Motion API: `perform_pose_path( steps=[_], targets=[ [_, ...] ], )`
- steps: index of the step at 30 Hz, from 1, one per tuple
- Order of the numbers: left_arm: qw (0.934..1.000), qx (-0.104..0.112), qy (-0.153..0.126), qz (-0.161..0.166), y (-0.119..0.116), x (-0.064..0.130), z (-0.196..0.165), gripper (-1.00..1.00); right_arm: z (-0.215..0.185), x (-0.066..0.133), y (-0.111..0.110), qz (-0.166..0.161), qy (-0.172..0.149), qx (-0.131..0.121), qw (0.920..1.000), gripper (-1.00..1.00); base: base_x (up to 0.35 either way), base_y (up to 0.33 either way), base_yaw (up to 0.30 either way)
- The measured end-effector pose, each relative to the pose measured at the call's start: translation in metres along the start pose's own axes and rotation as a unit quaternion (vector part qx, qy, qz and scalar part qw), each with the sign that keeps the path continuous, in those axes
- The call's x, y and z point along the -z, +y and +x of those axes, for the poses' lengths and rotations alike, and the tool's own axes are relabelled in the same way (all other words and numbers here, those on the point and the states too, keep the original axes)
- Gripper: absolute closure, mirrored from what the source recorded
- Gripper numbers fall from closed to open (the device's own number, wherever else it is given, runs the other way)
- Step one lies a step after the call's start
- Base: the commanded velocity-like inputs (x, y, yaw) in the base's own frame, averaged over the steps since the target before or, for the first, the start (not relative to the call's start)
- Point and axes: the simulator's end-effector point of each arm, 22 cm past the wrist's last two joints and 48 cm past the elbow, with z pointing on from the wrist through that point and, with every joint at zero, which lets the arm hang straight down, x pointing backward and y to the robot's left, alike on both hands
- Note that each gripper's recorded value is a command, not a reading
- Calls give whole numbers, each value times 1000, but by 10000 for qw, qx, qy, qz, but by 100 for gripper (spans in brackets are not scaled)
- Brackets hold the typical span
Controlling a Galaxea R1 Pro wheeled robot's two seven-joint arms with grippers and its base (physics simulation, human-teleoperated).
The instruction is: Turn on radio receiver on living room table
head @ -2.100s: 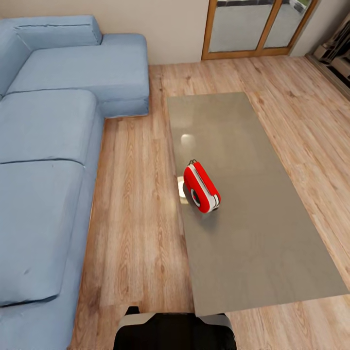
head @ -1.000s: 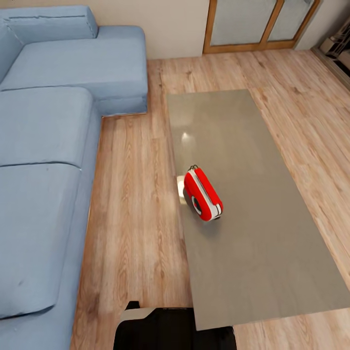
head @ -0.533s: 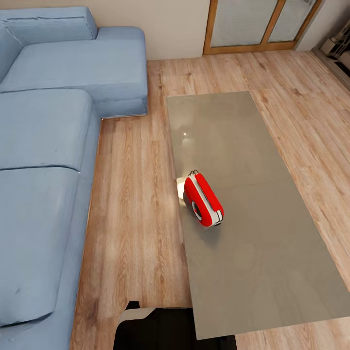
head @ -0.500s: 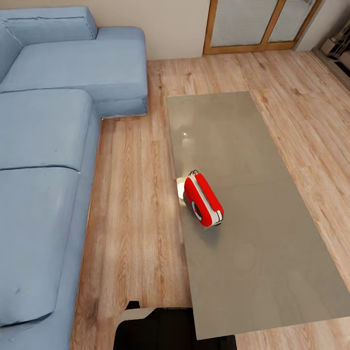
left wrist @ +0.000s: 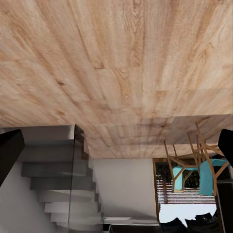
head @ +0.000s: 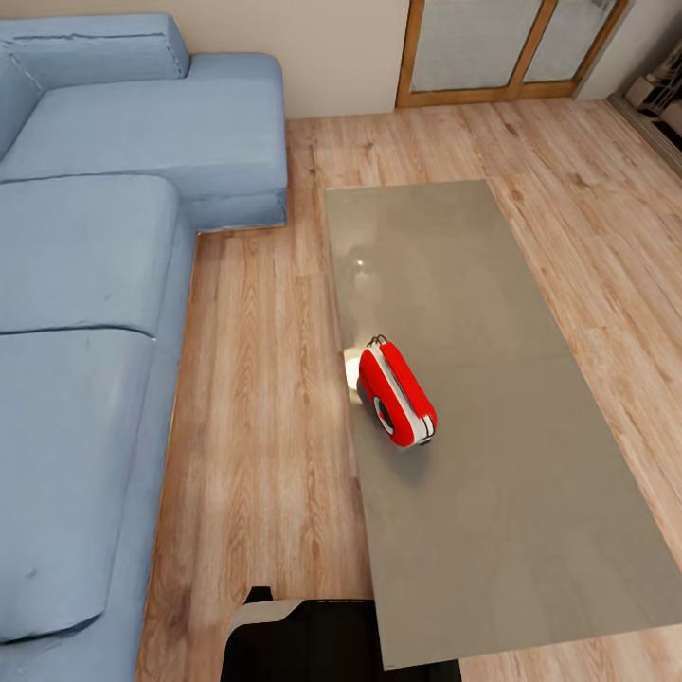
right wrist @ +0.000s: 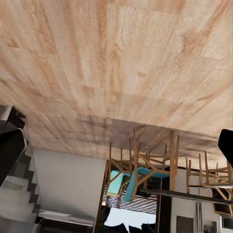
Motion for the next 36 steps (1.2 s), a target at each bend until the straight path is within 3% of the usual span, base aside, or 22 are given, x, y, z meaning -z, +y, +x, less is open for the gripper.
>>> perform_pose_path(
  steps=[8,36],
  targets=[
    [10000,0,0,0,0,0,0,-100,0,0,0,0,0,6,10000,-100,150,0,0],
    [10000,0,0,0,0,0,0,-100,0,0,0,5,0,5,10000,-100,1,0,0]
  ],
)
